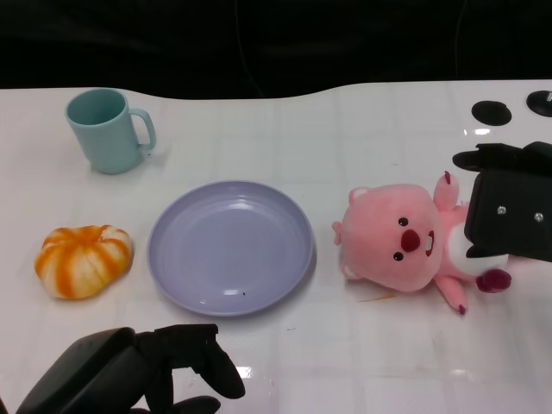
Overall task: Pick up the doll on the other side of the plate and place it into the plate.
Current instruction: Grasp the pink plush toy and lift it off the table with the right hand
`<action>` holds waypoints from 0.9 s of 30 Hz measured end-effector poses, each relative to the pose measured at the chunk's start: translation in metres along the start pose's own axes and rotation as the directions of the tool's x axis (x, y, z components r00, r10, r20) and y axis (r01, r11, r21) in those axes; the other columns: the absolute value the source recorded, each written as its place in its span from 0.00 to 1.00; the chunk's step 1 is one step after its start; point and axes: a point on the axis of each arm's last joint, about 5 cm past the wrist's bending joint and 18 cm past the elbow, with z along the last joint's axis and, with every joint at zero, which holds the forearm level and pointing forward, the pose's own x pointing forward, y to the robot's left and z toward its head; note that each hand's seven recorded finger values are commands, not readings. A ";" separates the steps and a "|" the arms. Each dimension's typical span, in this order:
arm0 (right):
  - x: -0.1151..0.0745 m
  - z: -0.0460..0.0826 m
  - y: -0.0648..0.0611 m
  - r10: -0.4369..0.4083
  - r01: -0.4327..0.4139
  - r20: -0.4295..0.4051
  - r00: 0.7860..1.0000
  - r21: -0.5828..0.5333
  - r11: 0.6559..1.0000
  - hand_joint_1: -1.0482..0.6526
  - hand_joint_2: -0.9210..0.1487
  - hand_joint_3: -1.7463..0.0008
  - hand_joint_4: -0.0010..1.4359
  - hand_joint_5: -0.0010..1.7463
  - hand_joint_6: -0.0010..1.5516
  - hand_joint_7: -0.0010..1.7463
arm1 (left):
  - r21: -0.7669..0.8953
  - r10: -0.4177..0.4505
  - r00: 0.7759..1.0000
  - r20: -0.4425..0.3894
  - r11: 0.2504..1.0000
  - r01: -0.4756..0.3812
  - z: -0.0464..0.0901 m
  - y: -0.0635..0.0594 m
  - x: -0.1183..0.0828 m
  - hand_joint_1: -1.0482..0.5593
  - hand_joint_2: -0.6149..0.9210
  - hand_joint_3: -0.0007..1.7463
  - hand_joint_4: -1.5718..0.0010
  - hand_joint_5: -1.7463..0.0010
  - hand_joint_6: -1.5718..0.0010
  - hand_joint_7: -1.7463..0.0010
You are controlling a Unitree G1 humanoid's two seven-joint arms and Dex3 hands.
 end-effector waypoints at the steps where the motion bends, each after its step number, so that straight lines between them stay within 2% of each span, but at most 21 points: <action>1: 0.002 -0.001 0.000 0.005 -0.005 -0.004 1.000 -0.003 1.000 0.19 0.06 1.00 0.05 0.34 0.14 0.01 | 0.000 0.000 1.000 0.000 1.000 0.000 0.000 0.000 0.000 0.52 1.00 0.23 0.63 0.00 0.55 0.45; 7: 0.014 -0.002 -0.002 0.033 -0.033 -0.012 0.999 -0.024 0.999 0.19 0.05 1.00 0.06 0.32 0.15 0.01 | 0.012 -0.002 1.000 -0.001 1.000 0.002 0.000 -0.001 -0.001 0.52 1.00 0.23 0.63 0.00 0.56 0.46; 18: 0.034 -0.001 0.005 0.110 -0.110 -0.018 0.994 -0.029 0.993 0.18 0.04 1.00 0.09 0.29 0.15 0.00 | 0.022 0.000 1.000 -0.001 1.000 0.000 0.002 -0.001 -0.002 0.51 1.00 0.22 0.64 0.00 0.56 0.46; 27: 0.045 0.000 0.010 0.106 -0.106 -0.019 0.994 -0.016 0.994 0.19 0.00 0.99 0.10 0.28 0.18 0.01 | 0.030 0.001 1.000 -0.001 1.000 -0.001 0.003 -0.001 -0.002 0.51 1.00 0.23 0.64 0.00 0.56 0.47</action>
